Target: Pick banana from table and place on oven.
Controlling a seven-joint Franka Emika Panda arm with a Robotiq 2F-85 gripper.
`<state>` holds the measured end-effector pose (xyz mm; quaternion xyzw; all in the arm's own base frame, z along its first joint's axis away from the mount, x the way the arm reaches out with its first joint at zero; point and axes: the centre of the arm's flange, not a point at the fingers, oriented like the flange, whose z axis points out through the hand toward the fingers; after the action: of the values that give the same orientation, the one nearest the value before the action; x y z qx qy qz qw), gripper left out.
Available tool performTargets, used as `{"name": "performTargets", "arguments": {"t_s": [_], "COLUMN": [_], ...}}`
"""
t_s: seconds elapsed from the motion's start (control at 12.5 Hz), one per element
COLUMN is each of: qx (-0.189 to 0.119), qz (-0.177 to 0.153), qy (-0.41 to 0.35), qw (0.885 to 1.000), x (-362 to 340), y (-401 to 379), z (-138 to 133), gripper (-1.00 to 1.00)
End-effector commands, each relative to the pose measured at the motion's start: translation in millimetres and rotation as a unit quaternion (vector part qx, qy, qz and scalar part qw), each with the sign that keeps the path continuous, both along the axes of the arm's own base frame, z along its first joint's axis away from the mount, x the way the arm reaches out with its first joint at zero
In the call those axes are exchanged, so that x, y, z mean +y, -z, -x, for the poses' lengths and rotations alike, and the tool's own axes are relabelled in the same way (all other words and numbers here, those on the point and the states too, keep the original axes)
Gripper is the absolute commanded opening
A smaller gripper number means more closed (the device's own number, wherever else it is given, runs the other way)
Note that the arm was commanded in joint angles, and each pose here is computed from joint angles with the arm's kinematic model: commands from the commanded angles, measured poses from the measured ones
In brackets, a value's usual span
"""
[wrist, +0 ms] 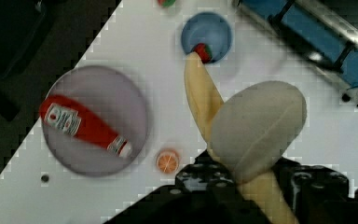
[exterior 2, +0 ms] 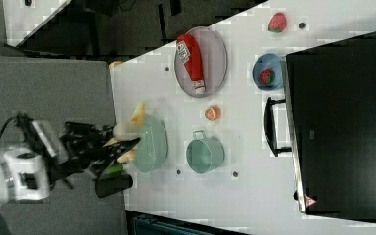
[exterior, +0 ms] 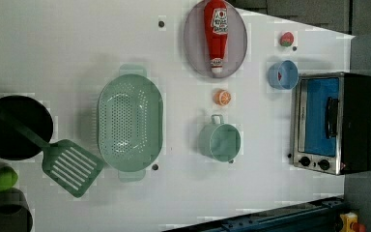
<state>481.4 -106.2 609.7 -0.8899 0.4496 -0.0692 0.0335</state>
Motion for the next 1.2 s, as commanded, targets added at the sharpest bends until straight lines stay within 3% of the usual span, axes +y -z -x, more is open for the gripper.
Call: {"name": "performTargets", "arguments": {"t_s": [0.08, 0.32, 0.56, 0.72, 0.88, 1.2], "qx": [0.081, 0.060, 0.076, 0.093, 0.104, 0.103], "qz": [0.010, 0.050, 0.088, 0.095, 0.091, 0.094], "qy": [-0.012, -0.072, -0.115, -0.141, -0.160, -0.162], "qw": [0.997, 0.994, 0.986, 0.981, 0.977, 0.977], "x": [-120, -198, -247, -261, -268, -270], "y": [76, 116, 154, 168, 183, 186], "z": [11, 11, 9, 4, 3, 2], "gripper": [-0.43, -0.43, -0.43, -0.43, -0.13, 0.77]}}
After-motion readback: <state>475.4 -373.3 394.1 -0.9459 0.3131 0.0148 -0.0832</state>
